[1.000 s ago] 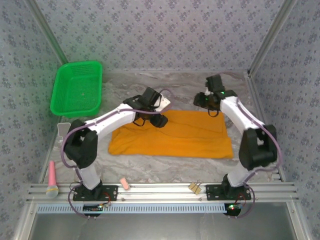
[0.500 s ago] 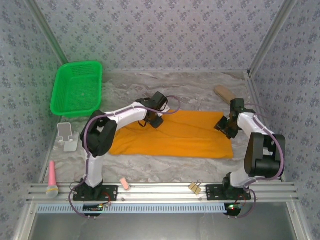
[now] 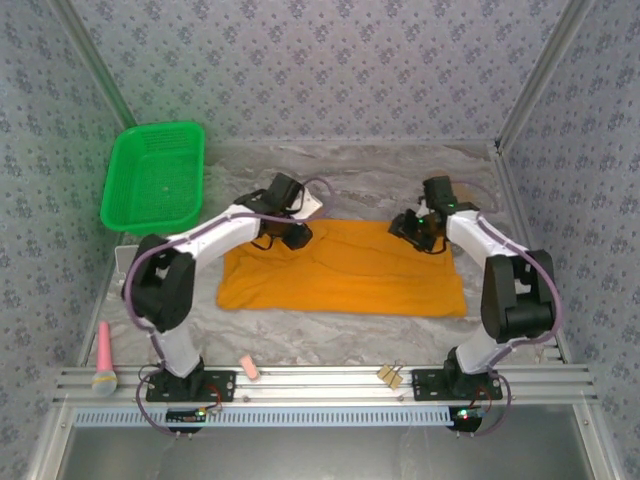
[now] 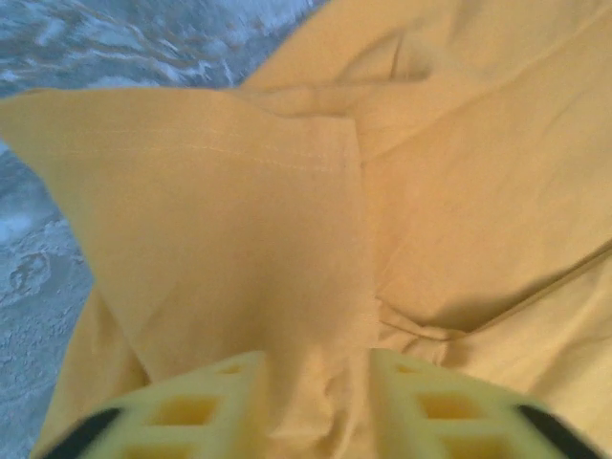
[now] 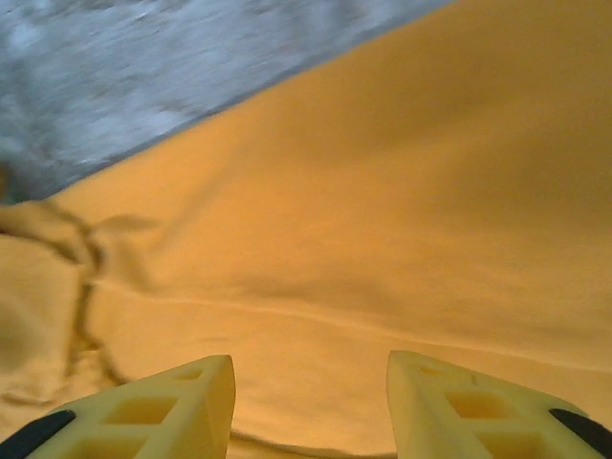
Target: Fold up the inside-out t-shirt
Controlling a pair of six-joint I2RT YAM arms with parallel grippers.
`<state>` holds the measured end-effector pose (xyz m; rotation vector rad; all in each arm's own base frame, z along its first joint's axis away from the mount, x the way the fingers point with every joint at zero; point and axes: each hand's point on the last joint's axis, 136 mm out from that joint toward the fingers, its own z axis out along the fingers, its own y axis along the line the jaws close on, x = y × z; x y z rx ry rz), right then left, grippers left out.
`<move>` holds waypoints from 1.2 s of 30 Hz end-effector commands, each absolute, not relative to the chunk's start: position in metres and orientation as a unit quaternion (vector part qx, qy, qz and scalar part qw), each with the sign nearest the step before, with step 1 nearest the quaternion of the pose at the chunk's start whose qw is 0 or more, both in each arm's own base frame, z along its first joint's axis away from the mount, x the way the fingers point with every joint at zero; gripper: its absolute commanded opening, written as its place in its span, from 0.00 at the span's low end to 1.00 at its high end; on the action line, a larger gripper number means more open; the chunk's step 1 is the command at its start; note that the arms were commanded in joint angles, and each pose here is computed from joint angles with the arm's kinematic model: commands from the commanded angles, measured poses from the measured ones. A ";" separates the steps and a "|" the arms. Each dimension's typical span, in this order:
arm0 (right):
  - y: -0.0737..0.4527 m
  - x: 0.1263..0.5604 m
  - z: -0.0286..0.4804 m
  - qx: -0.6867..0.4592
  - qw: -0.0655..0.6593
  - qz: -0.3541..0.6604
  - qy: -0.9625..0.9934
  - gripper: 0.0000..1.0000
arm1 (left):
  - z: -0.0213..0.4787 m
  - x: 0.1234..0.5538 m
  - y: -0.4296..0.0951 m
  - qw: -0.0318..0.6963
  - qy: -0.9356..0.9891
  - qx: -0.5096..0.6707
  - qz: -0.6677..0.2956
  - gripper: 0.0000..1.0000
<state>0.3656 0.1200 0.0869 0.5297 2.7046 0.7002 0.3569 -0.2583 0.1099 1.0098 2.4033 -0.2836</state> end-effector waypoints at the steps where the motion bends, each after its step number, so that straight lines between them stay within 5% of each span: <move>1: 0.189 0.373 0.093 0.195 0.118 0.333 0.915 0.49 | 0.141 0.359 -0.259 0.305 0.877 0.318 -0.193 0.42; 10: 0.301 0.403 0.090 0.186 0.115 0.389 0.895 0.44 | 0.185 0.349 -0.198 0.344 0.902 0.143 -0.216 0.52; 24: 0.321 0.401 0.044 0.234 0.092 0.351 0.902 0.37 | 0.164 0.283 -0.120 0.325 0.929 -0.020 -0.175 0.55; 29: 0.324 0.404 0.047 0.244 0.104 0.353 0.897 0.00 | 0.137 0.271 -0.120 0.309 0.920 -0.105 -0.219 0.54; 36: 0.331 0.396 0.081 0.259 0.120 0.360 0.888 0.00 | 0.131 0.269 -0.137 0.265 0.918 -0.128 -0.267 0.54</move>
